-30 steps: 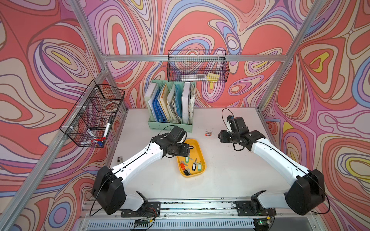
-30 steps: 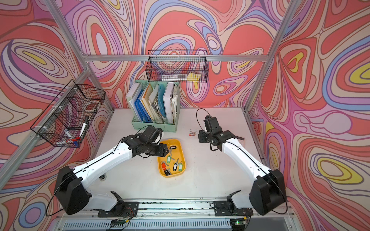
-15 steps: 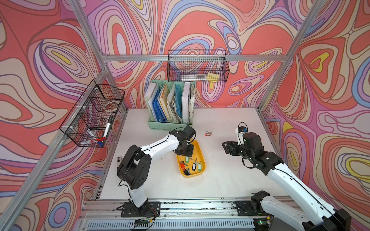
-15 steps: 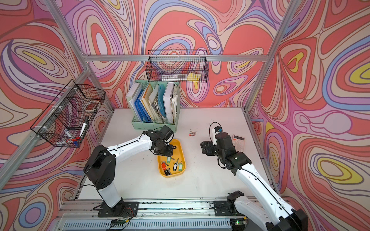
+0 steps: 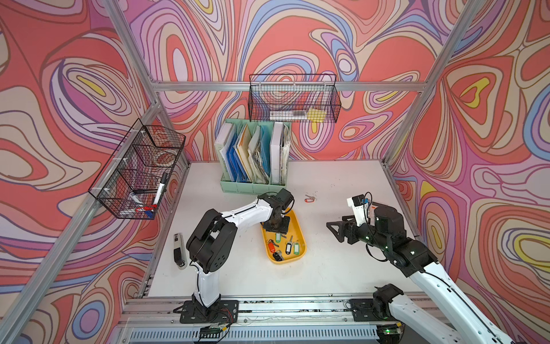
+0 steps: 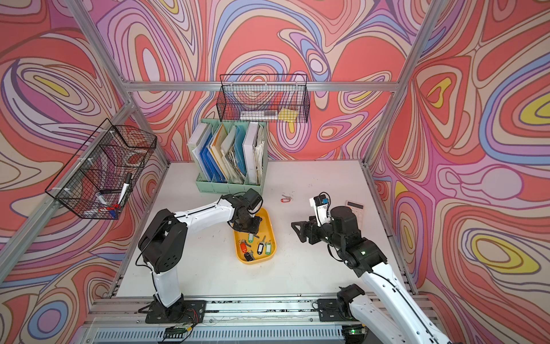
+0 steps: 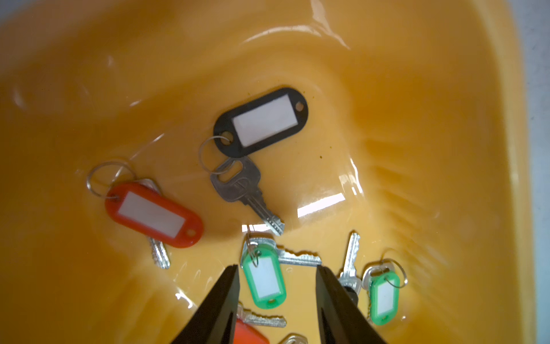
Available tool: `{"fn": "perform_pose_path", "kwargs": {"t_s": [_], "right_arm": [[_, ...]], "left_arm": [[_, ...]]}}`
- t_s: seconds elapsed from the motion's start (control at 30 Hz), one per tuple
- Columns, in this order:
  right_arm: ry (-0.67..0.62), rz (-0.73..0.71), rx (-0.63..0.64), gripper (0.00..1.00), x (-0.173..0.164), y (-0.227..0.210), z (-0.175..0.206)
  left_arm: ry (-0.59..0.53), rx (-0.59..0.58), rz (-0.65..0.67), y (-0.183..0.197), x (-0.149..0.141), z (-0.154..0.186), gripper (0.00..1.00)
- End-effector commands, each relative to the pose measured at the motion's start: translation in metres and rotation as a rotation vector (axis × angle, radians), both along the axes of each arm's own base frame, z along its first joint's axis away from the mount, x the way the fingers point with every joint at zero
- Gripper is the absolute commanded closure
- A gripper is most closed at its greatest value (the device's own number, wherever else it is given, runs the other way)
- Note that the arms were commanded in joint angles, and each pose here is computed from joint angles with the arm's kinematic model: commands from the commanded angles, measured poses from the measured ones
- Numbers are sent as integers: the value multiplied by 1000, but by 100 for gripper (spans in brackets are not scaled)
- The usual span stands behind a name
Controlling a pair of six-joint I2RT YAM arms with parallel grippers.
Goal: Take the keys out of the storage box
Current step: Pick up the key from the storage box.
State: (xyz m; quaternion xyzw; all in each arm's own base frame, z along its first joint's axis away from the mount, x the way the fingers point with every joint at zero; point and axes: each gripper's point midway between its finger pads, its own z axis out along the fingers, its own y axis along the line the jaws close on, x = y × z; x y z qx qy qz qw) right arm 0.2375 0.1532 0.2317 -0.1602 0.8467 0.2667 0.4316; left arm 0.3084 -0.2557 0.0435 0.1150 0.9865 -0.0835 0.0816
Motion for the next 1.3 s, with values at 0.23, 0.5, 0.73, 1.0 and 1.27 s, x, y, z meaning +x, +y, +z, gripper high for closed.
{"fn": "perform_pose_path", "kwargs": {"t_s": [0.23, 0.5, 0.73, 1.0, 1.27], "right_arm": [[13, 83, -22, 15, 0, 11, -8], [9, 88, -17, 15, 3, 14, -10], [-4, 92, -21, 15, 5, 14, -9], [-24, 92, -26, 15, 9, 15, -5], [-53, 103, -8, 15, 7, 16, 7]], "left_arm": [[-29, 58, -7, 0, 16, -11, 60], [-34, 79, -7, 3, 17, -15, 74], [-42, 83, -6, 6, 16, -12, 92], [-79, 60, -15, 10, 10, 15, 100], [-174, -40, -49, 4, -1, 77, 100]]}}
